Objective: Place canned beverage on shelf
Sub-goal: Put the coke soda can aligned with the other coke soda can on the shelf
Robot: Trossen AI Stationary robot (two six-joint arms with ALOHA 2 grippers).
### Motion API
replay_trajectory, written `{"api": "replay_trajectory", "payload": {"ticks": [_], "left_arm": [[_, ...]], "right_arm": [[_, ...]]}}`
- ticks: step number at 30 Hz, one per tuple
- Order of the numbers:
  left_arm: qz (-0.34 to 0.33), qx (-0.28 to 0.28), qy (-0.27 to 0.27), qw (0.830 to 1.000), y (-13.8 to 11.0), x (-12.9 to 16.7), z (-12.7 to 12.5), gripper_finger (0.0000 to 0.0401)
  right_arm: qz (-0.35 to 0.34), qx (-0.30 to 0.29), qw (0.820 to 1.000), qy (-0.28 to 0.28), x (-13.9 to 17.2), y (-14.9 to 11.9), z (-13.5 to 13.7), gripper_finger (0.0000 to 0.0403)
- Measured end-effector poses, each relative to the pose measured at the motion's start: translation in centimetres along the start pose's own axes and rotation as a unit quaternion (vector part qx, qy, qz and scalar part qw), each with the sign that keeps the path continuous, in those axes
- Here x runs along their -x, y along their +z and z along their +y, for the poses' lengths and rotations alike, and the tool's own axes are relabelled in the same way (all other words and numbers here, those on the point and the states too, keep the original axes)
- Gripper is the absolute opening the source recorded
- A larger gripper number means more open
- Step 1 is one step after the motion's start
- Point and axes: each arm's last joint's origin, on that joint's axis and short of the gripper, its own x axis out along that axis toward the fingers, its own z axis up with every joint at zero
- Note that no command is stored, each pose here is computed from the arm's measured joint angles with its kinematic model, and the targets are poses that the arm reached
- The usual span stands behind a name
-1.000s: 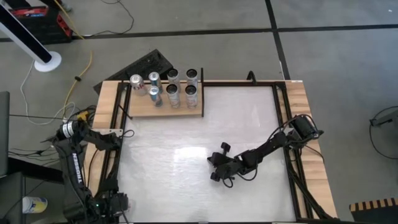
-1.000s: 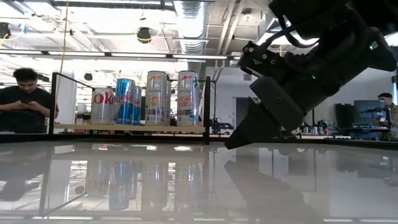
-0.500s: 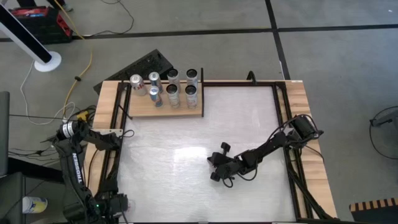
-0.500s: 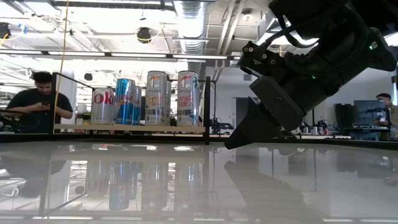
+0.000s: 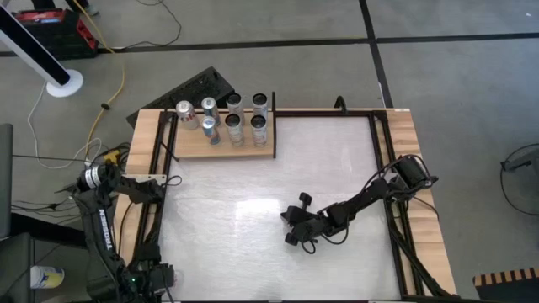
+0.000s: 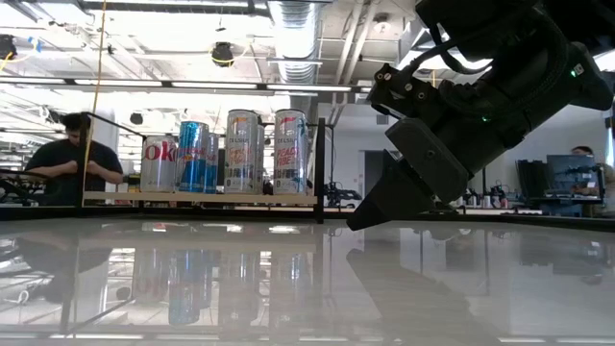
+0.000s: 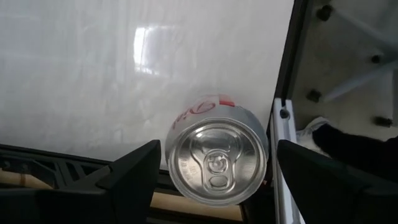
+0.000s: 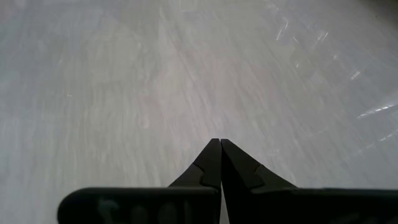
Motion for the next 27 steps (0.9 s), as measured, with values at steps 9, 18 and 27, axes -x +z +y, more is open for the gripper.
{"api": "replay_trajectory", "payload": {"ticks": [9, 18, 27], "left_arm": [[0.029, -0.011, 0.011, 0.999, -0.25, -1.08, -0.47, 0.0306], [0.028, -0.008, 0.012, 0.999, -0.06, -1.10, -0.42, 0.0306], [0.046, -0.015, 0.006, 0.999, 0.47, -1.07, -0.31, 0.0232]], "right_arm": [[-0.002, -0.002, 1.000, 0.001, 0.00, 0.04, 0.03, 0.0027], [-0.002, -0.002, 1.000, 0.001, 0.00, 0.04, 0.03, 0.0027], [-0.002, -0.002, 1.000, 0.001, 0.00, 0.04, 0.02, 0.0027]]}}
